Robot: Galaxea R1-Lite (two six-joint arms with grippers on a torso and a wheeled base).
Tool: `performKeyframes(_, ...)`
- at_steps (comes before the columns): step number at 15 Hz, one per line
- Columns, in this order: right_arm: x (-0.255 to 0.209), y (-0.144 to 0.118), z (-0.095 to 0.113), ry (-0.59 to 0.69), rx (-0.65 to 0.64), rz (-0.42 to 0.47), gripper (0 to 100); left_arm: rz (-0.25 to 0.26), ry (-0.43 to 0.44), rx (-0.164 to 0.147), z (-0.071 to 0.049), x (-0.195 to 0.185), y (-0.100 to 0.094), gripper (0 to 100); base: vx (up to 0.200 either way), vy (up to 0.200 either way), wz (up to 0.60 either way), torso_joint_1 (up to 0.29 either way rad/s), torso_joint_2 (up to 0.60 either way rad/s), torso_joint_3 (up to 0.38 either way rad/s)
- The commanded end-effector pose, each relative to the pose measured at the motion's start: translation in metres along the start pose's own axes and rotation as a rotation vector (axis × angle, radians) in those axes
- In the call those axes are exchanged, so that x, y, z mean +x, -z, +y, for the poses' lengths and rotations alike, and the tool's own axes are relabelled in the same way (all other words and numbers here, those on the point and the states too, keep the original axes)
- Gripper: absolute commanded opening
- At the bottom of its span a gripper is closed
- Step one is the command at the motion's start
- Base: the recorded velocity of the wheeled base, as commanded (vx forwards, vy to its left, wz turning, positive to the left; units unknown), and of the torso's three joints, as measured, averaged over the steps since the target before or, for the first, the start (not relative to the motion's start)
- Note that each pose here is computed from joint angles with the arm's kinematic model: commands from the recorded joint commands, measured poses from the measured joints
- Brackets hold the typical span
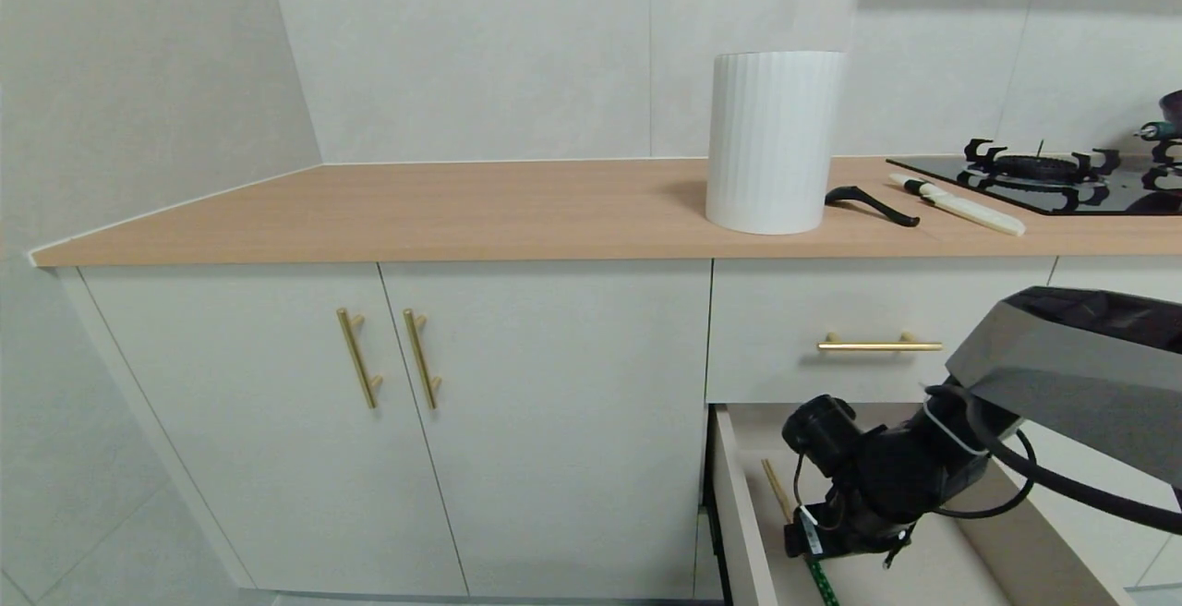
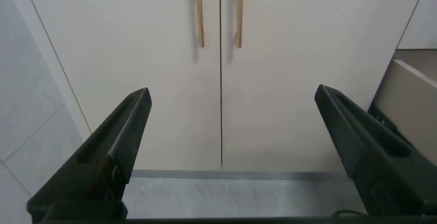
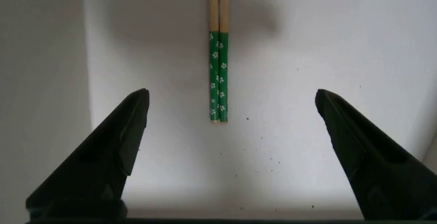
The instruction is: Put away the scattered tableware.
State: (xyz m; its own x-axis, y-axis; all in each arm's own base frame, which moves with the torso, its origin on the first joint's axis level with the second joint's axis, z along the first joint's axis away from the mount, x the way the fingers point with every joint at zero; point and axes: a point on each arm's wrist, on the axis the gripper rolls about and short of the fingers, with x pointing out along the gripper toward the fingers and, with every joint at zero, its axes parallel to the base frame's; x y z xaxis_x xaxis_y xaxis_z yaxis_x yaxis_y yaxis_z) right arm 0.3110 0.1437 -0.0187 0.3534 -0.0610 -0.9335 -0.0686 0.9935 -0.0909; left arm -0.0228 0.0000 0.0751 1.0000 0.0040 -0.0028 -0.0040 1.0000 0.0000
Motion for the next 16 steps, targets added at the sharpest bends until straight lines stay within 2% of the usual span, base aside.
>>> performKeyframes(1, -0.051, -0.009, -0.018, -0.015, 0.057, -0.11, 100, 0.0, -0.001, 0.0, 0.0, 0.0, 0.0, 100, 0.0, 0.0, 0.0, 0.0, 0.0, 0.0)
performKeyframes(5, -0.15, -0.016, -0.074, -0.028, 0.159, -0.373, 100, 0.0, -0.001, 0.0, 0.0, 0.0, 0.0, 100, 0.0, 0.0, 0.0, 0.0, 0.0, 0.0)
performKeyframes(6, -0.158, -0.015, -0.08, -0.023, 0.164, -0.394, 100, 0.0, -0.001, 0.0, 0.0, 0.0, 0.0, 100, 0.0, 0.0, 0.0, 0.0, 0.0, 0.0)
performKeyframes(7, -0.182, -0.013, -0.097, -0.008, 0.192, -0.469, 100, 0.0, -0.001, 0.0, 0.0, 0.0, 0.0, 100, 0.0, 0.0, 0.0, 0.0, 0.0, 0.0)
performKeyframes(9, -0.207, -0.007, -0.115, 0.016, 0.2, -0.55, 100, 0.0, -0.001, 0.0, 0.0, 0.0, 0.0, 100, 0.0, 0.0, 0.0, 0.0, 0.0, 0.0)
performKeyframes(12, -0.219, -0.001, -0.121, 0.02, 0.202, -0.589, 100, 0.0, -0.001, 0.0, 0.0, 0.0, 0.0, 100, 0.0, 0.0, 0.0, 0.0, 0.0, 0.0)
performKeyframes(16, -0.217, 0.001, -0.121, 0.036, 0.167, -0.58, 100, 0.0, -0.001, 0.0, 0.0, 0.0, 0.0, 100, 0.0, 0.0, 0.0, 0.0, 0.0, 0.0)
